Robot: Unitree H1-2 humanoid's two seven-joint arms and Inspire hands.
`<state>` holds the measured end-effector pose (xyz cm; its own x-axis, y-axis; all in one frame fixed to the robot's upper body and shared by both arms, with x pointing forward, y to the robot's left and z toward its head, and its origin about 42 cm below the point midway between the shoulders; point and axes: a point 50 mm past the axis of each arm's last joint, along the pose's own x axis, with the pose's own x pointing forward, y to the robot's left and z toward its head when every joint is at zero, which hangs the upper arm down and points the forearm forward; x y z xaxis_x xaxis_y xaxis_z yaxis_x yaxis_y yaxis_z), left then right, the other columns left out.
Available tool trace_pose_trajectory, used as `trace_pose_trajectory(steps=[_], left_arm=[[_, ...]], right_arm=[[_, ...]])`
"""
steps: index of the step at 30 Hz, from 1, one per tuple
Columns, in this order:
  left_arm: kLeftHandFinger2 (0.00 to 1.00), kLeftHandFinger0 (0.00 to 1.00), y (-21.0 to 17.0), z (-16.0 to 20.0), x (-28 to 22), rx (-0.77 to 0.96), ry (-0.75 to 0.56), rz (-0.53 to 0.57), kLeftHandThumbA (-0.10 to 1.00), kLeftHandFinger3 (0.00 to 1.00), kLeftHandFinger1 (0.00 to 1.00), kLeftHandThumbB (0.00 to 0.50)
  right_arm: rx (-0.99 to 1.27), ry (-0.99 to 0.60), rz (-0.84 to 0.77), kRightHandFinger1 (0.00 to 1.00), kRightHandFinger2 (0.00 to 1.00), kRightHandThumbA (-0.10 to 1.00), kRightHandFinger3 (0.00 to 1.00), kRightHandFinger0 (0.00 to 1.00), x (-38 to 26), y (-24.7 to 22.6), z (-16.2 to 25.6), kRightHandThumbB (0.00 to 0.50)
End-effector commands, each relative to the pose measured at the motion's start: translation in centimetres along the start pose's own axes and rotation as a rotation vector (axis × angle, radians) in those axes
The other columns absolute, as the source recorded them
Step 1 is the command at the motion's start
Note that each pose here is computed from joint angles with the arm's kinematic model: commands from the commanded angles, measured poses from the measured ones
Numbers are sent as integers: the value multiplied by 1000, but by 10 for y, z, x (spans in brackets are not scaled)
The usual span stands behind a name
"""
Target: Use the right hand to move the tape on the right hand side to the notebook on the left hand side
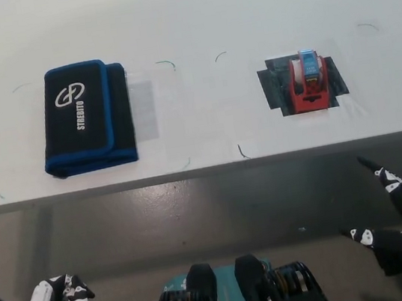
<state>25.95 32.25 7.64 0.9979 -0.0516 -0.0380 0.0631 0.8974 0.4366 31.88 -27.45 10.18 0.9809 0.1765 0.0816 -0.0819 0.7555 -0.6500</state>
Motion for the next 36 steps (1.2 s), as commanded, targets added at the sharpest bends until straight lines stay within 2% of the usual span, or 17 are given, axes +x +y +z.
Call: trace_pose_trajectory(steps=[1,3,4,6,8,12,14,17,19,20,22,24,25,26,27,34,36], left_arm=[[153,189,4,5,-4,22,-55,0,76,394,127,0],[162,187,6,6,-5,34,-51,0,131,387,129,0],[162,187,6,7,-4,33,-53,0,139,387,131,1],[163,187,6,8,-2,34,-54,0,144,386,132,0],[147,179,6,9,-2,37,-61,-1,121,384,123,0],[154,188,7,9,-2,33,-66,-4,91,391,126,0],[155,188,7,9,-2,40,-71,-8,87,399,124,0],[161,194,7,10,-2,37,-64,-7,76,405,129,0],[163,191,6,10,-2,38,-75,-7,66,406,127,0],[165,197,6,10,-2,37,-71,-7,75,408,130,0],[165,199,6,10,-2,36,-65,-7,84,409,131,0],[165,200,3,9,-4,28,-61,-6,85,409,131,0],[173,203,3,9,-4,28,-58,-8,84,417,136,0],[175,204,3,9,-4,27,-57,-9,85,420,137,0],[170,199,4,9,-3,28,-55,-7,94,418,135,0],[173,201,4,8,-2,35,-56,-7,94,417,139,0],[166,199,4,9,-1,32,-61,-4,87,415,133,0]], right_arm=[[-5,-125,-93,1000,1000,915,1000,1000,15,-18,25,157],[-31,-150,-114,1000,1000,951,1000,1000,31,-28,39,182],[-37,-171,-128,1000,1000,899,1000,1000,39,-34,45,179],[-34,-198,-143,1000,1000,875,1000,1000,47,-41,52,179],[-25,-234,-165,1000,1000,763,1000,1000,61,-53,66,169],[-49,-260,-190,1000,1000,758,1000,1000,78,-70,84,175],[-54,-274,-198,1000,1000,795,1000,1000,89,-79,94,200],[-39,-295,-209,1000,1000,785,1000,1000,100,-87,100,235],[-19,-307,-212,1000,1000,762,1000,1000,113,-96,107,251],[24,-294,-206,1000,1000,753,1000,1000,123,-102,112,280],[74,-294,-187,1000,1000,715,1000,1000,130,-106,115,282],[147,-290,-184,1000,1000,630,1000,1000,140,-111,117,330],[207,-287,-186,1000,1000,638,1000,1000,152,-114,119,369],[209,-287,-187,1000,1000,657,1000,1000,153,-115,119,374],[235,-297,-184,1000,1000,716,1000,1000,164,-118,125,406],[344,-305,-166,1000,1000,703,1000,1000,188,-121,134,416],[368,-299,-162,1000,1000,744,1000,1000,196,-123,139,438]])
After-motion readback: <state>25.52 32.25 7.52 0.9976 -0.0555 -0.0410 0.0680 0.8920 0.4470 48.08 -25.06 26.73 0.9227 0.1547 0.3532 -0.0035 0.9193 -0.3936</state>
